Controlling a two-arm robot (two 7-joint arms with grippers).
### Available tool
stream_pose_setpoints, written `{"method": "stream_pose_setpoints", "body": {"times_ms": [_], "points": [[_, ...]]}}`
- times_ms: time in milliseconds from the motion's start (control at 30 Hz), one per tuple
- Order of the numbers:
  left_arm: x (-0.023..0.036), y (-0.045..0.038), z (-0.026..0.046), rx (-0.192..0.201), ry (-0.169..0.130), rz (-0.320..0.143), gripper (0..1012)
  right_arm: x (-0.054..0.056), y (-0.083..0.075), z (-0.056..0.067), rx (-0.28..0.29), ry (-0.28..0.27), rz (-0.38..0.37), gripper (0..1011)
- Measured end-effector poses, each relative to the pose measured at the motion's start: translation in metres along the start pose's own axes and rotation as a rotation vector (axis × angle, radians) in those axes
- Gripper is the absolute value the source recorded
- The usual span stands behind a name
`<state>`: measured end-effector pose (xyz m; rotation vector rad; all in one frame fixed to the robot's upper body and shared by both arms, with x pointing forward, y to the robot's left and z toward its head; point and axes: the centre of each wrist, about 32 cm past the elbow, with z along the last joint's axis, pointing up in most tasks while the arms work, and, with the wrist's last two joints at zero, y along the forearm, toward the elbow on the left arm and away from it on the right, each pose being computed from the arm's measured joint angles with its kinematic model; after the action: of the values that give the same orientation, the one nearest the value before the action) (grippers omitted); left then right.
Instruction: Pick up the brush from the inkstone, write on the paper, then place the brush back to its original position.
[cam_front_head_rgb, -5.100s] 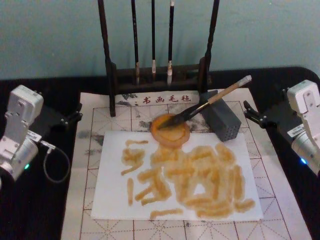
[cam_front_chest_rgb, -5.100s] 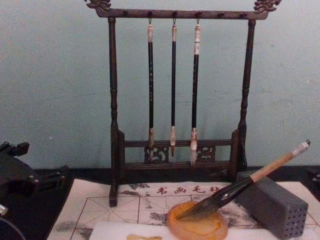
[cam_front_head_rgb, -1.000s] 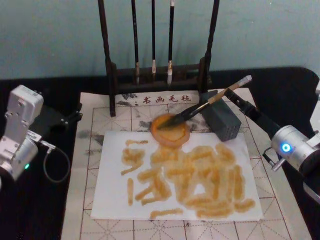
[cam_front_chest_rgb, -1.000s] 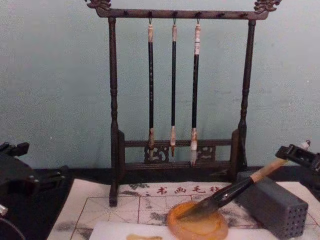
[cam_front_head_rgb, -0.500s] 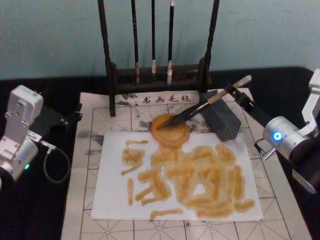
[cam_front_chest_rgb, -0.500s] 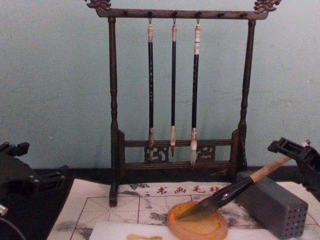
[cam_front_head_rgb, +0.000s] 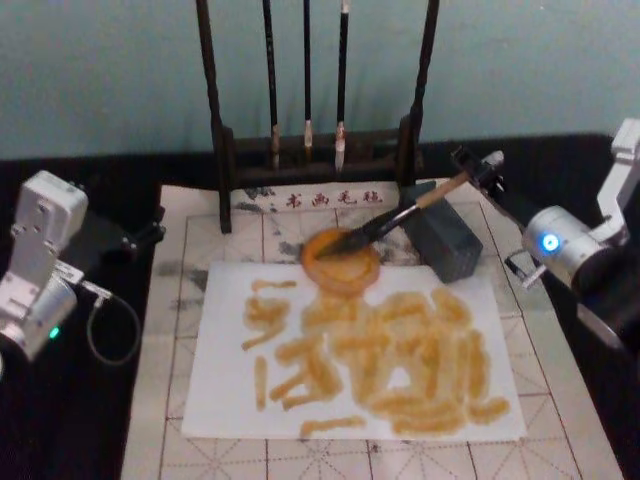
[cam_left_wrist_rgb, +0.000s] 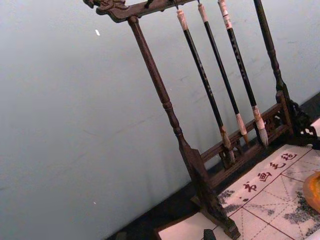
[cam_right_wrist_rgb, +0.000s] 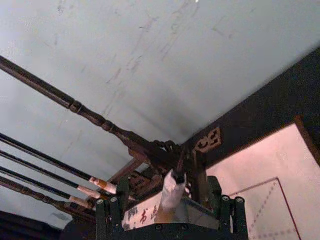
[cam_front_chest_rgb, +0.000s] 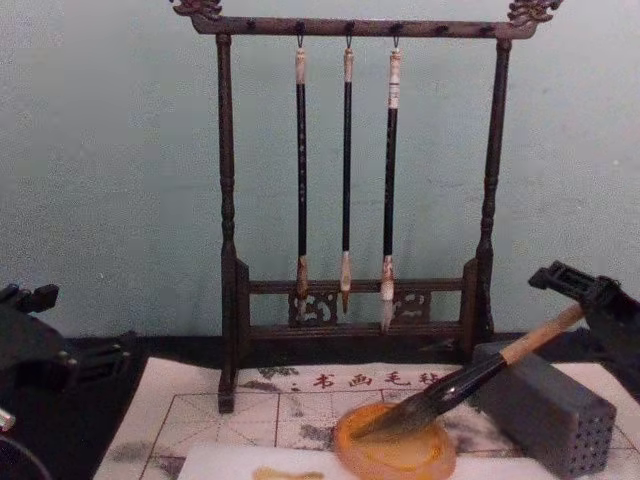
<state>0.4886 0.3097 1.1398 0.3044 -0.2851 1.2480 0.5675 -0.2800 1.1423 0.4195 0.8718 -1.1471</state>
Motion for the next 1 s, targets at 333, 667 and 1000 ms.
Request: {"method": "stream_pose_setpoints", "body": {"times_ms": [333, 667, 1000], "points": [[0.0000, 0.0000, 0.0000, 0.000, 0.000, 0.000, 1001, 0.0071, 0.0065, 0.0054, -0.015, -0.010, 0.029, 1000], [0.0000, 0.0000, 0.0000, 0.000, 0.000, 0.000, 1001, 0.0064, 0.0064, 0.0056, -0.012, -0.009, 0.027, 1000], [0.0000, 0.0000, 0.0000, 0.000, 0.000, 0.000, 1001, 0.0062, 0.0062, 0.0054, -0.012, -0.008, 0.026, 1000]]}}
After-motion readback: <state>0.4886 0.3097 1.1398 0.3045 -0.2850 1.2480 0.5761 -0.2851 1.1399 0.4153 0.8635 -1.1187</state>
